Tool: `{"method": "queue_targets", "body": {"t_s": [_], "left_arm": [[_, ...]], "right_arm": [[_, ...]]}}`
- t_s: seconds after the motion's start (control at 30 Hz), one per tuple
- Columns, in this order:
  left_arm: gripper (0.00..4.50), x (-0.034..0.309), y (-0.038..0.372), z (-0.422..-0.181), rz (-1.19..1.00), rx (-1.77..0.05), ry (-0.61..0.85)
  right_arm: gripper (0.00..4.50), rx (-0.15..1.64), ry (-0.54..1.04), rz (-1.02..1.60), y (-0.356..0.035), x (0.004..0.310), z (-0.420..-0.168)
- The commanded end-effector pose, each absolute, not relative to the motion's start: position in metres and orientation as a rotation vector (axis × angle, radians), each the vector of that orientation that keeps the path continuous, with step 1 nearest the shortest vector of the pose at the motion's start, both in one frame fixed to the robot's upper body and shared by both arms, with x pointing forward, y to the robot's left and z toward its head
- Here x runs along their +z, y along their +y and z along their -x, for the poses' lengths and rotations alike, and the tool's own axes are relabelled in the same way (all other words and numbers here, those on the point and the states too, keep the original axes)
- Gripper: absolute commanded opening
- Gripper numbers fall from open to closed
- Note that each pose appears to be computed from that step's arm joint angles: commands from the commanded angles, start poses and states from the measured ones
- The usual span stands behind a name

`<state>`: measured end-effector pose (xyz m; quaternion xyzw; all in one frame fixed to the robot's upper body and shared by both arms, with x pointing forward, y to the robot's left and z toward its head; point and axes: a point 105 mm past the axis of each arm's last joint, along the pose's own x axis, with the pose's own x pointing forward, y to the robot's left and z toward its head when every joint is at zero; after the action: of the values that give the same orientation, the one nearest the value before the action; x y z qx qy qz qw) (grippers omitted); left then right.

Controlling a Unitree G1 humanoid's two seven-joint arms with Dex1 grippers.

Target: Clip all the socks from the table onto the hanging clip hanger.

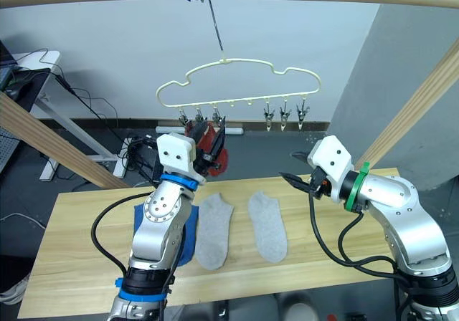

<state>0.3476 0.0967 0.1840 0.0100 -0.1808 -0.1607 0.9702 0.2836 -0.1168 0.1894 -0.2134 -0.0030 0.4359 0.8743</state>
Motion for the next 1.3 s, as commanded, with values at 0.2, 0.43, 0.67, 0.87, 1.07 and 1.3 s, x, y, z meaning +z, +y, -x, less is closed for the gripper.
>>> {"method": "queue_targets", "body": {"t_s": [0.2,0.43,0.67,0.87,1.07,1.3], "left_arm": [[2.32,0.197,0.093,-0.352,-0.027,-0.331,-0.425],[2.32,0.202,0.089,-0.356,-0.041,-0.323,-0.434],[2.32,0.209,0.091,-0.36,-0.042,-0.277,-0.446],[2.32,0.208,0.089,-0.364,-0.046,-0.269,-0.436],[2.32,0.206,0.087,-0.365,-0.056,-0.27,-0.423],[2.32,0.206,0.086,-0.368,-0.061,-0.276,-0.421]], "right_arm": [[2.54,0.897,-0.075,0.455,-0.116,0.207,-0.28],[2.54,0.919,-0.067,0.409,-0.114,0.208,-0.277],[2.54,0.953,-0.052,0.375,-0.112,0.208,-0.273],[2.54,0.976,-0.045,0.358,-0.11,0.207,-0.271],[2.54,0.998,-0.044,0.342,-0.108,0.208,-0.268],[2.54,1.002,-0.045,0.321,-0.107,0.212,-0.267]]}}
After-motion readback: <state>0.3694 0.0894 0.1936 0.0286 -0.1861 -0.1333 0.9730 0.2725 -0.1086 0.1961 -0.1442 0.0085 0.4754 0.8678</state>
